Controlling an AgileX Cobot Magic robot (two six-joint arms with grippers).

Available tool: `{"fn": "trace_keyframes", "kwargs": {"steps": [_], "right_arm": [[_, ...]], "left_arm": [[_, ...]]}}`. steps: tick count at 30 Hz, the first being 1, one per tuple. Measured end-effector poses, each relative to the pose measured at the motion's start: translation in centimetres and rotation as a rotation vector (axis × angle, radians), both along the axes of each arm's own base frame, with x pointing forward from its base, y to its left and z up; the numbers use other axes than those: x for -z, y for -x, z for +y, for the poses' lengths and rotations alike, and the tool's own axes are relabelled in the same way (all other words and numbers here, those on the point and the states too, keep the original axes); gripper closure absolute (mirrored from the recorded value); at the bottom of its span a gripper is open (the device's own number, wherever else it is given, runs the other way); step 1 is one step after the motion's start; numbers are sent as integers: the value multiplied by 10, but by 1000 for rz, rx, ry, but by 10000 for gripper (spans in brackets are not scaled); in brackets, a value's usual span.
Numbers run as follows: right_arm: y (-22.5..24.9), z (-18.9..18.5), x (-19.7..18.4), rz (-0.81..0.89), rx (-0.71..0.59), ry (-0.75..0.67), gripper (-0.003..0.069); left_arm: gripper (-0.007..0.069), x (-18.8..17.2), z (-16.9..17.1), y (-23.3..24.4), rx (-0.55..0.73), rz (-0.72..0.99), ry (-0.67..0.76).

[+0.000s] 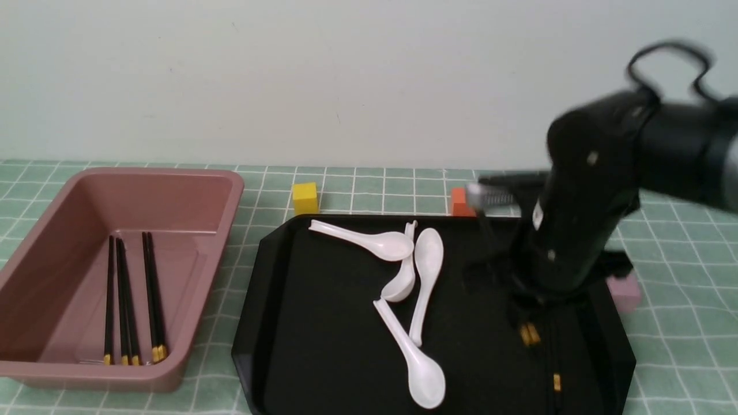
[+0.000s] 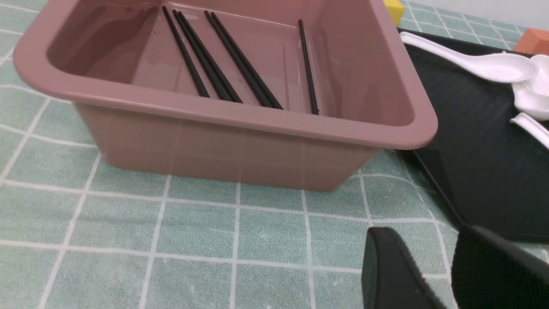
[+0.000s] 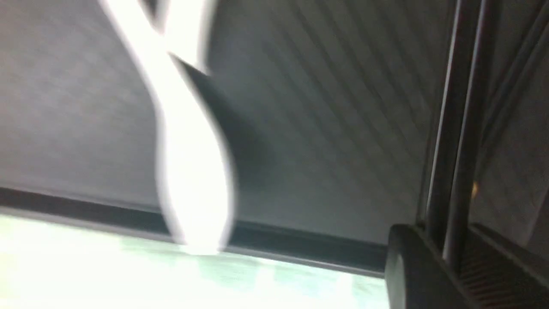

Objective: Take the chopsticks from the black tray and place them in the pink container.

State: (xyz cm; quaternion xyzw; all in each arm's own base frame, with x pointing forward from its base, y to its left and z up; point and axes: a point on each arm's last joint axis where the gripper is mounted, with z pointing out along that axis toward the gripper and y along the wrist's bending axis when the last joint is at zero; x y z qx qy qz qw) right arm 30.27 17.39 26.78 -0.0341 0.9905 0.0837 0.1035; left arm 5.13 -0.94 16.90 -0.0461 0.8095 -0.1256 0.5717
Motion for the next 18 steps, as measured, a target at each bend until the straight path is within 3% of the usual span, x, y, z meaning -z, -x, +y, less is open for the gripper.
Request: {"fn": "trace_keyframes", "kwargs": {"steps": [6,9,18], "right_arm": [[5,44,-60,-227,-105,-268,517],[7,91,-71,-289,-240,-424,517],[-9,208,-36,-258,-444,-658,517]], "left_arm": [[387,0,0,0,0,0,0],[387,0,0,0,0,0,0],[387,0,0,0,0,0,0]]}}
